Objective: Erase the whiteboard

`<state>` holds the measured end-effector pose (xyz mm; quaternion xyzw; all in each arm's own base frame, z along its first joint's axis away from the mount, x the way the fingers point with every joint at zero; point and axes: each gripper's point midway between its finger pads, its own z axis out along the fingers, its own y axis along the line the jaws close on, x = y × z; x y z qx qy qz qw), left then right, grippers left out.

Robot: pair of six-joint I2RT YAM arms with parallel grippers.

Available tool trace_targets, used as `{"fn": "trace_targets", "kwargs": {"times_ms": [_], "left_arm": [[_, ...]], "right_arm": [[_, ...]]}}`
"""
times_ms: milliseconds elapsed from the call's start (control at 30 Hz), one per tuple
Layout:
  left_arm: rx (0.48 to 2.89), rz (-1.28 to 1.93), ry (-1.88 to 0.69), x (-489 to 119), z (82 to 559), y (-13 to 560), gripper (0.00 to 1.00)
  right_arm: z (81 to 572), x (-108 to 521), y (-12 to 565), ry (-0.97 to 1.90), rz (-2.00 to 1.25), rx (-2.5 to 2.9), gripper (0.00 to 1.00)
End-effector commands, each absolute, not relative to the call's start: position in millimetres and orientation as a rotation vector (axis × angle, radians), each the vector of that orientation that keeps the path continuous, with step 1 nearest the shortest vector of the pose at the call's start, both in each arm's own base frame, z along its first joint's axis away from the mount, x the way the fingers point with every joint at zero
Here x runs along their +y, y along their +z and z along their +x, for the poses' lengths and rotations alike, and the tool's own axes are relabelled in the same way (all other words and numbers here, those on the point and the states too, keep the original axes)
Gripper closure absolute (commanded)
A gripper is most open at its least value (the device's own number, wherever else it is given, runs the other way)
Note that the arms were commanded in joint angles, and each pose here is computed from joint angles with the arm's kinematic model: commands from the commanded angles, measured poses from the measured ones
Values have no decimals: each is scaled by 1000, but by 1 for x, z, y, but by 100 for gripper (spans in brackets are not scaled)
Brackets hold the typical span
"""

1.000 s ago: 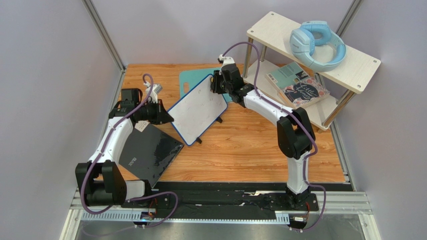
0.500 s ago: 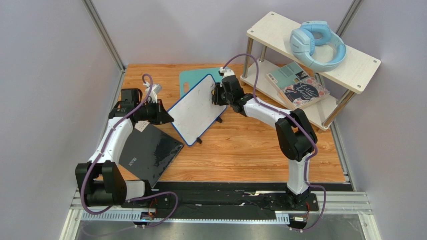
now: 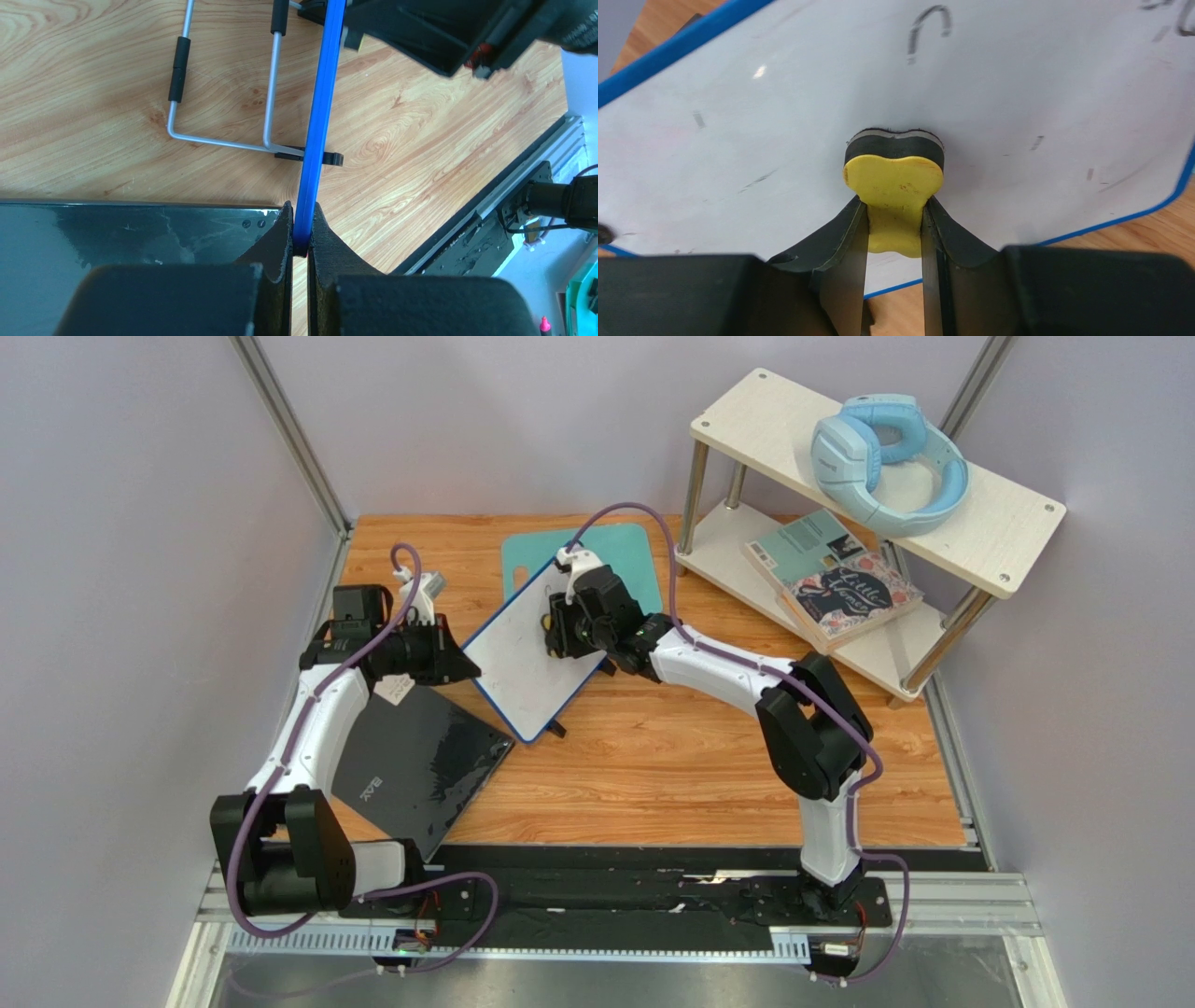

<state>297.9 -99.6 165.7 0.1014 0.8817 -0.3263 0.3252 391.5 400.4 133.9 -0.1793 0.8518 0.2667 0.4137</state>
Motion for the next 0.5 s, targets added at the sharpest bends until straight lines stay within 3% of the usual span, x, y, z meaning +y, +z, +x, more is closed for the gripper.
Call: {"fn": "trace_targets", "kwargs": {"times_ms": [0,467], "left_arm": [[2290,345,-775,-97,300,164,100],[2300,353,-772,-99,299,162,100]], "right_arm": [[361,454,172,872,-574,2031,100],[449,417,243,798,-281,1904,100]]}}
